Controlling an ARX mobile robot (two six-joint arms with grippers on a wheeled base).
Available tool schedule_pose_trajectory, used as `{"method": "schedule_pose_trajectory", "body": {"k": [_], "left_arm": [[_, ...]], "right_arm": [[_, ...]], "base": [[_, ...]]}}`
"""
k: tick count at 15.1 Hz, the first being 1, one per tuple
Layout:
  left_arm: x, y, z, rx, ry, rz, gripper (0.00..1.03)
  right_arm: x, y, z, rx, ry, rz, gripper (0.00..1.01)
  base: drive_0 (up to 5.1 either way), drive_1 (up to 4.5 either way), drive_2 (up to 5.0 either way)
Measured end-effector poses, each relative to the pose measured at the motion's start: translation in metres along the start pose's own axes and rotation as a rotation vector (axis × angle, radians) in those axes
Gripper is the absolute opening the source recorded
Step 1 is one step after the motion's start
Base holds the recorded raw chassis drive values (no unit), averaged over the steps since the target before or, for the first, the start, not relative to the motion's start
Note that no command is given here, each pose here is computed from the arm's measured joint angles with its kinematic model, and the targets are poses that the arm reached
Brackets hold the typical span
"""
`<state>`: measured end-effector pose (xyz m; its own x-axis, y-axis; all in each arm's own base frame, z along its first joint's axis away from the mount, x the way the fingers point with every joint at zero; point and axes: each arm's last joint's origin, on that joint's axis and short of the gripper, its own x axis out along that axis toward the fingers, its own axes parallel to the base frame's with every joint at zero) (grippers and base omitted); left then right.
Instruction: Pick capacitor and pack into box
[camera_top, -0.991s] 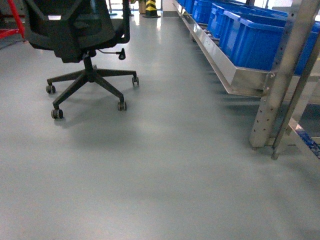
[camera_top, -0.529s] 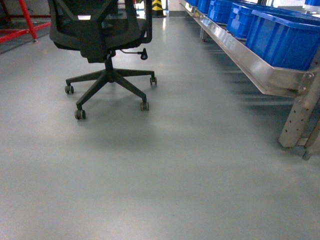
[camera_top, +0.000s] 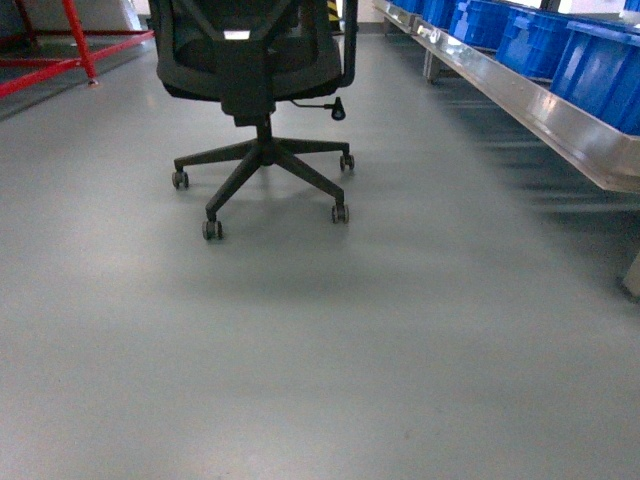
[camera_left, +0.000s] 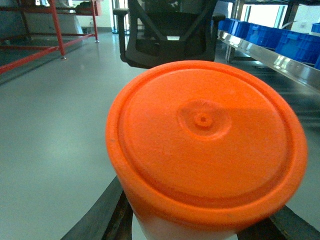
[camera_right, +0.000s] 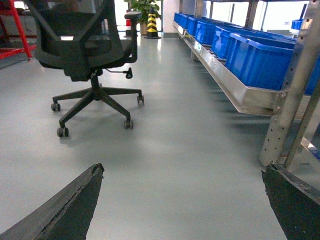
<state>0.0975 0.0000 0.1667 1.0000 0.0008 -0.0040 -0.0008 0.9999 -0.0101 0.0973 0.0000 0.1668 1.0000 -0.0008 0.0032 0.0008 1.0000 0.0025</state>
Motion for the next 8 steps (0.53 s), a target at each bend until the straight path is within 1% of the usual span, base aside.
{"method": "schedule_pose_trajectory", "body": {"k": [8], "left_arm": [[0.0, 0.0, 0.0, 0.0, 0.0, 0.0, 0.44]], "right_arm": [[0.0, 0.0, -0.0003, 0.0, 0.003, 0.0, 0.98]], "base": [[-5.0, 2.44, 2.4]]}}
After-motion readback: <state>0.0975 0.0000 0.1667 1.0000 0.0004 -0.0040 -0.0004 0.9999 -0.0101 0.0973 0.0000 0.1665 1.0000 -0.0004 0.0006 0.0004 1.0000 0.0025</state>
